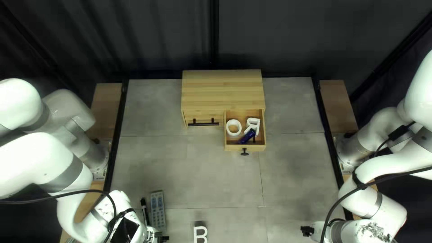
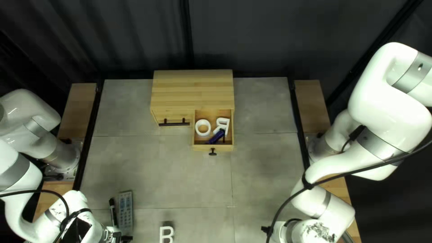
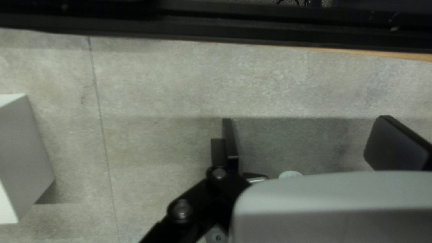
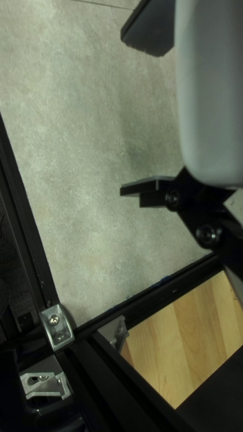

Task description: Open drawers and place objects into drawer and close

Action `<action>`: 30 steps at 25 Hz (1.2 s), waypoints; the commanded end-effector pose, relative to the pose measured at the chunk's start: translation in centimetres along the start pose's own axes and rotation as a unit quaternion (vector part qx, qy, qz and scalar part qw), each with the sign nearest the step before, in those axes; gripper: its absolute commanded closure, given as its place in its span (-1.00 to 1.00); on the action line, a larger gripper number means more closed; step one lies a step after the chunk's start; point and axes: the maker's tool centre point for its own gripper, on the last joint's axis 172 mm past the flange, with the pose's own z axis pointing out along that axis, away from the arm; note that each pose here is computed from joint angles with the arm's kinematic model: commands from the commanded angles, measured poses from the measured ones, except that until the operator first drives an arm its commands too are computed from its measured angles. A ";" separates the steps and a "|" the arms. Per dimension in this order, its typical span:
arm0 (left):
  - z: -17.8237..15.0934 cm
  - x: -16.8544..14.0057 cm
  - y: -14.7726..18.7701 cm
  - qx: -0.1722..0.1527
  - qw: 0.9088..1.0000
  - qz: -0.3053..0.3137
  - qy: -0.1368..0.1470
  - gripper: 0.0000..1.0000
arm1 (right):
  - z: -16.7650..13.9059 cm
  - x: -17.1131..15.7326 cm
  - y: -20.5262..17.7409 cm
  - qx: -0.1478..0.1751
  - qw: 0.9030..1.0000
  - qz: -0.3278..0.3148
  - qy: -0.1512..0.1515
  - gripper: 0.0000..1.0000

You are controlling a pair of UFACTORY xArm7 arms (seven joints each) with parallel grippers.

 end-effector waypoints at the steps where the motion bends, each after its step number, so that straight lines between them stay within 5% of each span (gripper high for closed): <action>1: -0.1 -0.9 0.3 -0.004 1.000 -0.004 -0.005 -1.00 | 0.0 0.0 0.0 0.000 1.000 0.000 0.000 -1.00; 22: -0.2 -6.8 0.6 -0.018 0.999 -0.034 -0.024 -1.00 | 0.0 0.0 0.0 0.000 1.000 0.000 0.000 -1.00; 30: -0.2 -6.4 0.4 -0.005 0.998 -0.060 -0.028 -1.00 | 0.0 0.0 0.0 0.000 1.000 0.000 0.000 -1.00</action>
